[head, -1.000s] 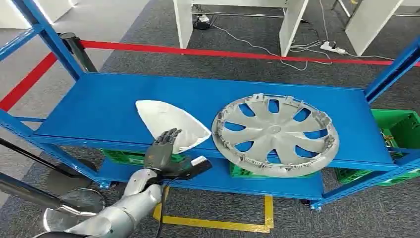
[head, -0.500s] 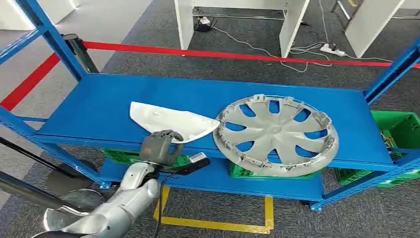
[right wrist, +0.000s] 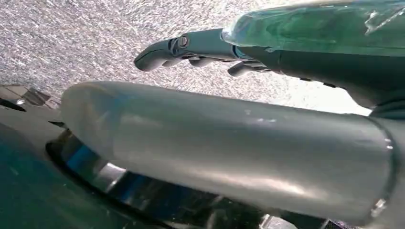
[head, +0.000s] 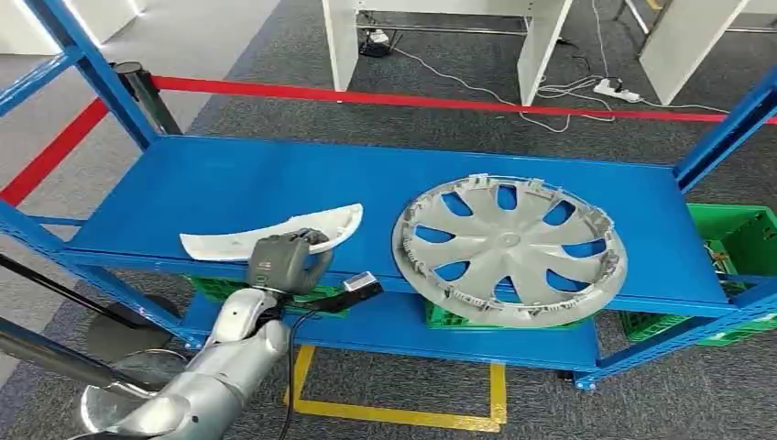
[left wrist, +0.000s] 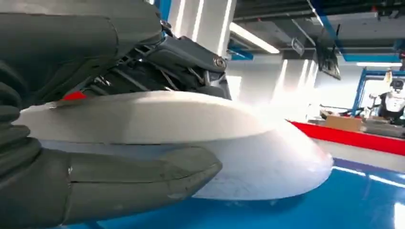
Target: Take the parts from the cabinet and place them on the table.
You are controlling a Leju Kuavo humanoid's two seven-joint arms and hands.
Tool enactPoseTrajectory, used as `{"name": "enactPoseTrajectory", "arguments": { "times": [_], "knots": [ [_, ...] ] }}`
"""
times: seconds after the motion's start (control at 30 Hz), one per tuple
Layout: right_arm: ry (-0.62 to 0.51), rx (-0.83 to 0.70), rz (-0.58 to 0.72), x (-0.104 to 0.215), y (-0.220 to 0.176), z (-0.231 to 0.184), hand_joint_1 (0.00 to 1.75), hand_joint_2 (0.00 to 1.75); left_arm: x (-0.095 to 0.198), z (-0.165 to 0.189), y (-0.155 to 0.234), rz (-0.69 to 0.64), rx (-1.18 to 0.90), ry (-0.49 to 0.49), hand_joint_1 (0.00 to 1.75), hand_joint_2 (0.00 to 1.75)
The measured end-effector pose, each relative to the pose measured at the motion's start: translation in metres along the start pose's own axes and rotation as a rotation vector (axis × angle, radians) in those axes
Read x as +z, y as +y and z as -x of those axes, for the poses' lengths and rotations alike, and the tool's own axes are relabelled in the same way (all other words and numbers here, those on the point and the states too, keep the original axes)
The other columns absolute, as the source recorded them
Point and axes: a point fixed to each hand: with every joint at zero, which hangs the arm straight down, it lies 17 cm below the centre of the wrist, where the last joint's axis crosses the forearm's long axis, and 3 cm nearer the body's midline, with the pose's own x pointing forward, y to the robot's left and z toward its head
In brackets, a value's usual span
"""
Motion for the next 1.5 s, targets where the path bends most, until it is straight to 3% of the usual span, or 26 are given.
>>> {"name": "enactPoseTrajectory", "arguments": {
  "times": [0.3, 0.4, 0.43, 0.6, 0.67, 0.7, 0.73, 0.77, 0.8, 0.9, 1.5],
  "knots": [
    [-0.008, 0.006, 0.011, 0.000, -0.002, -0.001, 0.00, 0.00, -0.019, -0.030, 0.044, -0.123, -0.078, -0.082, 1.61, 1.75],
    [-0.012, 0.004, 0.015, 0.000, -0.003, -0.002, 0.00, 0.00, -0.031, -0.041, 0.071, -0.193, -0.108, -0.099, 1.50, 1.75],
    [-0.013, 0.002, 0.017, 0.000, -0.003, -0.002, 0.00, 0.00, -0.033, -0.047, 0.079, -0.215, -0.115, -0.109, 1.40, 1.75],
    [-0.016, -0.007, 0.025, -0.001, -0.005, -0.003, 0.00, 0.00, -0.042, -0.073, 0.110, -0.298, -0.130, -0.148, 1.40, 1.75],
    [-0.015, -0.008, 0.025, -0.001, -0.004, -0.003, 0.00, 0.00, -0.043, -0.083, 0.116, -0.314, -0.134, -0.171, 0.28, 1.75],
    [-0.015, -0.008, 0.025, -0.001, -0.005, -0.003, 0.00, 0.00, -0.043, -0.086, 0.118, -0.320, -0.135, -0.180, 0.38, 1.75],
    [-0.016, -0.008, 0.025, -0.001, -0.004, -0.003, 0.00, 0.00, -0.043, -0.088, 0.120, -0.325, -0.137, -0.187, 0.63, 1.75],
    [-0.015, -0.009, 0.025, -0.001, -0.005, -0.003, 0.00, 0.00, -0.043, -0.090, 0.122, -0.330, -0.138, -0.190, 1.29, 1.75],
    [-0.015, -0.009, 0.025, -0.001, -0.005, -0.003, 0.00, 0.00, -0.043, -0.091, 0.123, -0.333, -0.140, -0.194, 1.45, 1.75],
    [-0.016, -0.009, 0.026, -0.001, -0.005, -0.003, 0.00, 0.00, -0.042, -0.091, 0.124, -0.334, -0.144, -0.191, 1.61, 1.75],
    [-0.016, -0.009, 0.027, -0.001, -0.005, -0.003, 0.00, 0.00, -0.040, -0.087, 0.122, -0.329, -0.168, -0.195, 1.61, 1.75]
  ]
}}
